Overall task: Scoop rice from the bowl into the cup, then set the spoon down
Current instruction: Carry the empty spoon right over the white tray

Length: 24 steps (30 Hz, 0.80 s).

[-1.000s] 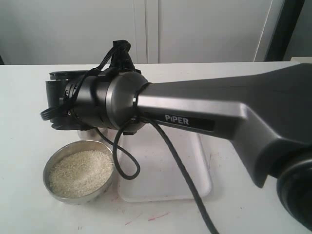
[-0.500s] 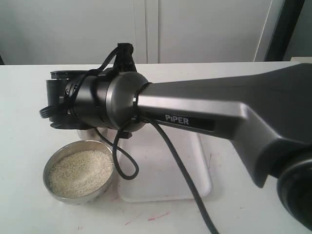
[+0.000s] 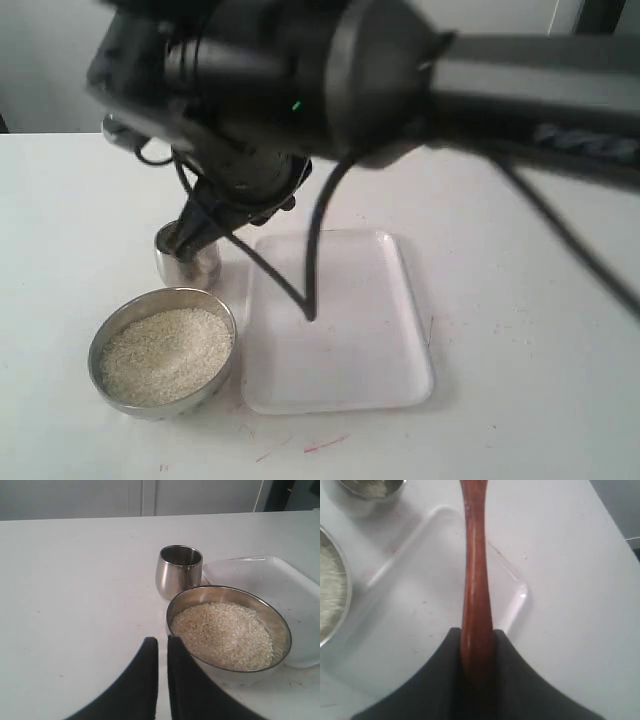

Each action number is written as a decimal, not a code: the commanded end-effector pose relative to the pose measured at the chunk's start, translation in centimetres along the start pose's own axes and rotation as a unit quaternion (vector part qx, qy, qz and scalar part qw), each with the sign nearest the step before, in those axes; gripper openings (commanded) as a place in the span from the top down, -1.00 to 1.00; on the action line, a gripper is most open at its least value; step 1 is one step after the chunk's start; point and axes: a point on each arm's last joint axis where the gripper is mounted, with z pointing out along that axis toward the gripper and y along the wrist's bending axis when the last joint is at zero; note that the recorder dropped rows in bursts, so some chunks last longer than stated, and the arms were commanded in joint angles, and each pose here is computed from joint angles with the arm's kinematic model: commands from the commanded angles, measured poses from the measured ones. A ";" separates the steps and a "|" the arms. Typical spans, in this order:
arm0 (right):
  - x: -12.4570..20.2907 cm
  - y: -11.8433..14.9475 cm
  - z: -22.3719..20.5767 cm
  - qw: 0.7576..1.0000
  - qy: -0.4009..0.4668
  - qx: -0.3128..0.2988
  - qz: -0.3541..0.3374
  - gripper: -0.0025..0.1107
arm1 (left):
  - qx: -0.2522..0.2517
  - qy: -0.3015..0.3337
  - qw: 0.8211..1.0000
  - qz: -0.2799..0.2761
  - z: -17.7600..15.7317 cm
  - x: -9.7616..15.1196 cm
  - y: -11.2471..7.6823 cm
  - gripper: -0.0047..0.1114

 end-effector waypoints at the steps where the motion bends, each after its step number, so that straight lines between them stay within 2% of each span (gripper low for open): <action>1: 1.2 -2.4 -5.7 0.991 -0.027 -0.092 0.094 0.96 | 0.004 -0.004 1.000 -0.005 0.0 -0.2 -0.1 0.67; 8: 5.4 -5.3 -9.4 0.981 -0.040 -0.105 0.160 0.96 | 0.004 -0.004 1.000 -0.005 0.0 -0.2 -0.1 0.67; 13: 10.0 -5.8 -9.2 0.958 -0.001 -0.099 0.267 0.96 | 0.004 -0.004 1.000 -0.005 0.0 -0.2 -0.1 0.67; 17: 12.2 -4.6 -7.2 0.947 0.051 -0.087 0.304 0.96 | 0.004 -0.004 1.000 -0.005 0.0 -0.2 -0.1 0.67; 19: 13.0 -3.5 -6.0 0.946 0.086 -0.087 0.299 0.96 | 0.004 -0.004 1.000 -0.005 0.0 -0.2 -0.1 0.67; 24: 12.4 -0.7 -2.8 0.928 0.079 -0.125 0.342 0.96 | 0.004 -0.004 1.000 -0.005 0.0 -0.2 -0.1 0.67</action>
